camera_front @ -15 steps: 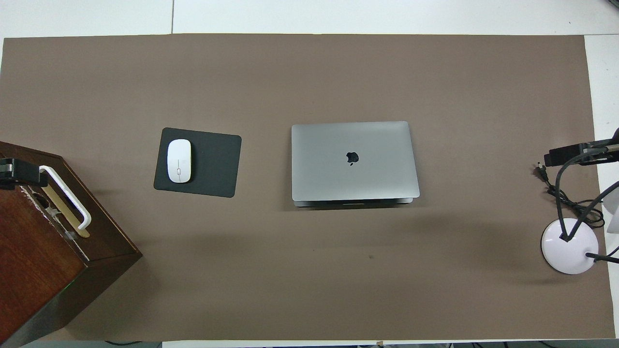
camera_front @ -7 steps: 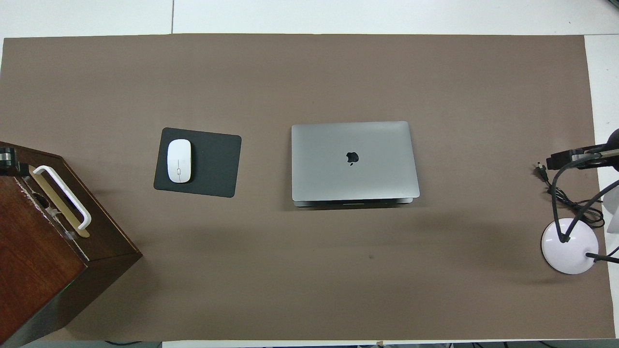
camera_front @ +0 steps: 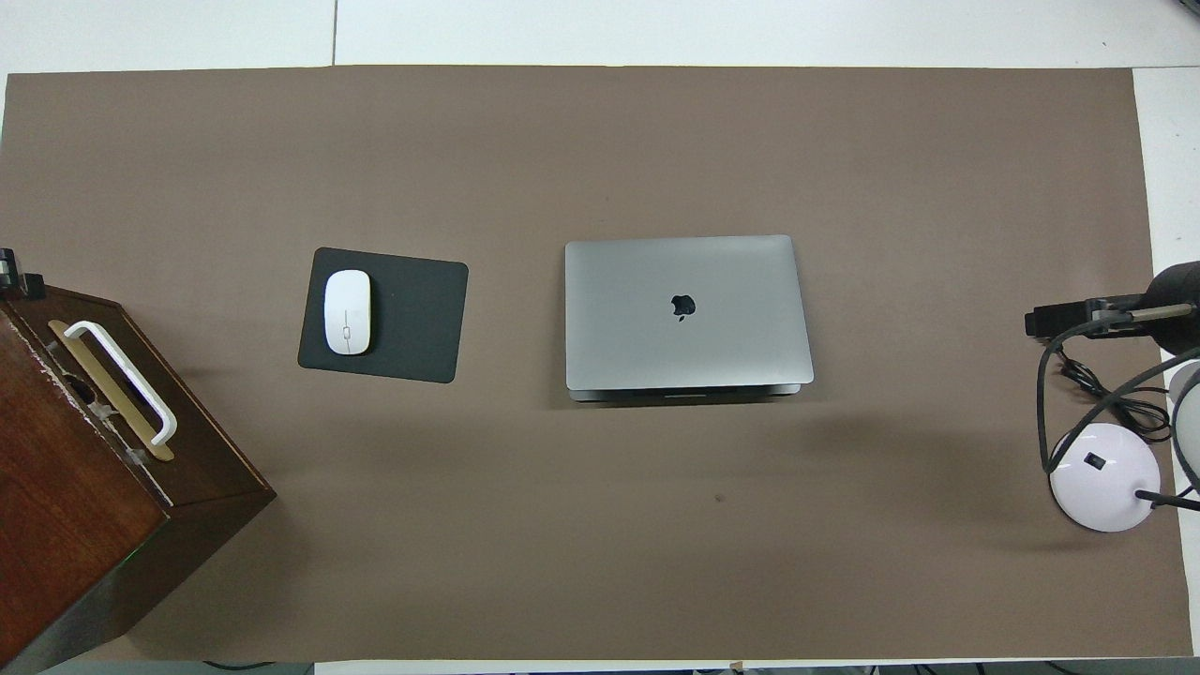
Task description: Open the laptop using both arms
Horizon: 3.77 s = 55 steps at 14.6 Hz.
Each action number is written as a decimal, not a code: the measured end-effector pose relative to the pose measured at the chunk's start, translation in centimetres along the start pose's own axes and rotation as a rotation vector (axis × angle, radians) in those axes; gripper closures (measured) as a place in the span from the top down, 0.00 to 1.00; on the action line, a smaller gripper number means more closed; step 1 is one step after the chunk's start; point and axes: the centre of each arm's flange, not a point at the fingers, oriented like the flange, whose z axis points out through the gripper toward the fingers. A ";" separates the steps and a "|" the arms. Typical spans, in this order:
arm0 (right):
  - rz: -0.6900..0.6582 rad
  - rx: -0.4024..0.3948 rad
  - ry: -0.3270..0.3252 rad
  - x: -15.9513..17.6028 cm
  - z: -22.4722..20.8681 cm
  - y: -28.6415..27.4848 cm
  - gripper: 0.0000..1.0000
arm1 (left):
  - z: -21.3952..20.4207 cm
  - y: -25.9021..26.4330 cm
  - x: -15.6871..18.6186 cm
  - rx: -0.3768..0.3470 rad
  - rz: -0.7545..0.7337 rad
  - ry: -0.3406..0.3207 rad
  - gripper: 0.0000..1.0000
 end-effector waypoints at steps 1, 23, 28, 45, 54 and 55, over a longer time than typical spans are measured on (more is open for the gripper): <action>0.013 0.001 0.000 -0.1 0.1 -0.1 1.00 | 0.0 0.0 0.2 -0.005 -0.002 0.016 0.01; 0.398 0.221 0.145 -5.0 5.4 -14.9 1.00 | 12.5 8.7 -9.4 -0.080 0.266 0.285 0.01; 0.444 0.270 0.204 -7.4 8.1 -19.1 1.00 | 14.4 11.5 -13.7 -0.111 0.346 0.297 0.01; 0.726 0.520 0.275 -11.6 13.1 -26.0 1.00 | 24.2 22.7 -22.5 -0.215 0.621 0.371 0.01; 0.745 0.537 0.318 -12.3 14.6 -27.3 1.00 | 27.9 26.6 -25.5 -0.262 0.702 0.430 0.01; 0.749 0.537 0.318 -12.3 14.7 -27.3 1.00 | 28.4 26.9 -25.9 -0.267 0.710 0.439 0.01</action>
